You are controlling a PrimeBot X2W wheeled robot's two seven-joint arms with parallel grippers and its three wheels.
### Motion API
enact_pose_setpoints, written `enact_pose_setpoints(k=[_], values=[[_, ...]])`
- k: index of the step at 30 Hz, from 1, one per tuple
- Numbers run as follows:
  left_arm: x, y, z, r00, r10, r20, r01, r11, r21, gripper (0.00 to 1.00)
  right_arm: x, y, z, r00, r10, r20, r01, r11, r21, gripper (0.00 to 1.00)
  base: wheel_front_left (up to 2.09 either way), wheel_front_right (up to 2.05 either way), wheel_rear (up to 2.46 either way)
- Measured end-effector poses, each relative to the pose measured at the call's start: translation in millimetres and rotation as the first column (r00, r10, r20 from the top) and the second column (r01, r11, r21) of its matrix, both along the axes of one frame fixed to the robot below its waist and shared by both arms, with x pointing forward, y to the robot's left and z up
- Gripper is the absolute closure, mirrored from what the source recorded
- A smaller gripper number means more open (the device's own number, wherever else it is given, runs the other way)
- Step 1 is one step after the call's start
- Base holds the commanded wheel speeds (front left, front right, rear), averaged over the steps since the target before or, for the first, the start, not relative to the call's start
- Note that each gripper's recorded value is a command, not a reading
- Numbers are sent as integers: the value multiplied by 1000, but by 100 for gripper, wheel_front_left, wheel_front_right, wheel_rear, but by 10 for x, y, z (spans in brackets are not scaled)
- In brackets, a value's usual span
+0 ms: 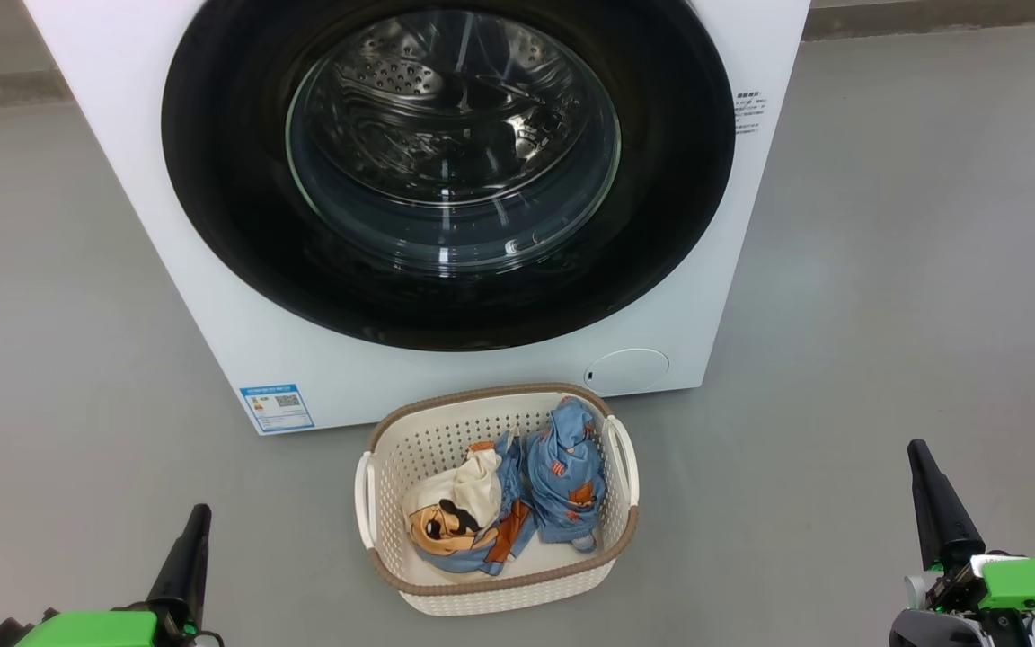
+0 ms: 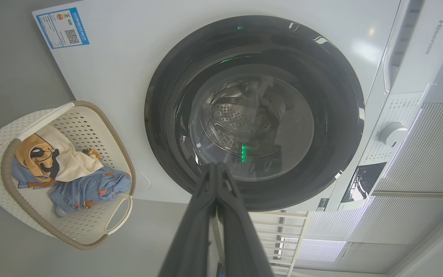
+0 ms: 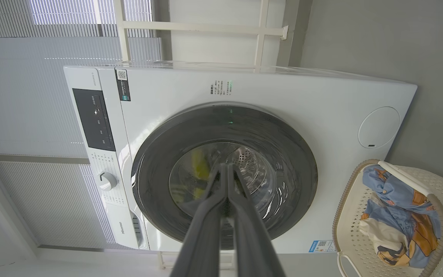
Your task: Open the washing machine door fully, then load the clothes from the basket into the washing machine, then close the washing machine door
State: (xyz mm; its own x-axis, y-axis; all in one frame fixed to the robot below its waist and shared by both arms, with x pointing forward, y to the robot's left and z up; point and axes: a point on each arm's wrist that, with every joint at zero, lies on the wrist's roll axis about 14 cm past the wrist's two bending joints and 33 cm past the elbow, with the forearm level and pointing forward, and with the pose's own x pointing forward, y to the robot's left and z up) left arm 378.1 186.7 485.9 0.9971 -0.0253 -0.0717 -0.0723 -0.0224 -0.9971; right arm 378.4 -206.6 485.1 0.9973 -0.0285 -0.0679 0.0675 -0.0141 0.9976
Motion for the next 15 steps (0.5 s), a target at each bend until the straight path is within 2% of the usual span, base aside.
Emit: enact_pose_setpoints(k=[15], values=[[0,5,1,1000,1,0,-1,1000,3,100,0,-1,0,1000,0,0,0,1000,0,100,0,0,0]])
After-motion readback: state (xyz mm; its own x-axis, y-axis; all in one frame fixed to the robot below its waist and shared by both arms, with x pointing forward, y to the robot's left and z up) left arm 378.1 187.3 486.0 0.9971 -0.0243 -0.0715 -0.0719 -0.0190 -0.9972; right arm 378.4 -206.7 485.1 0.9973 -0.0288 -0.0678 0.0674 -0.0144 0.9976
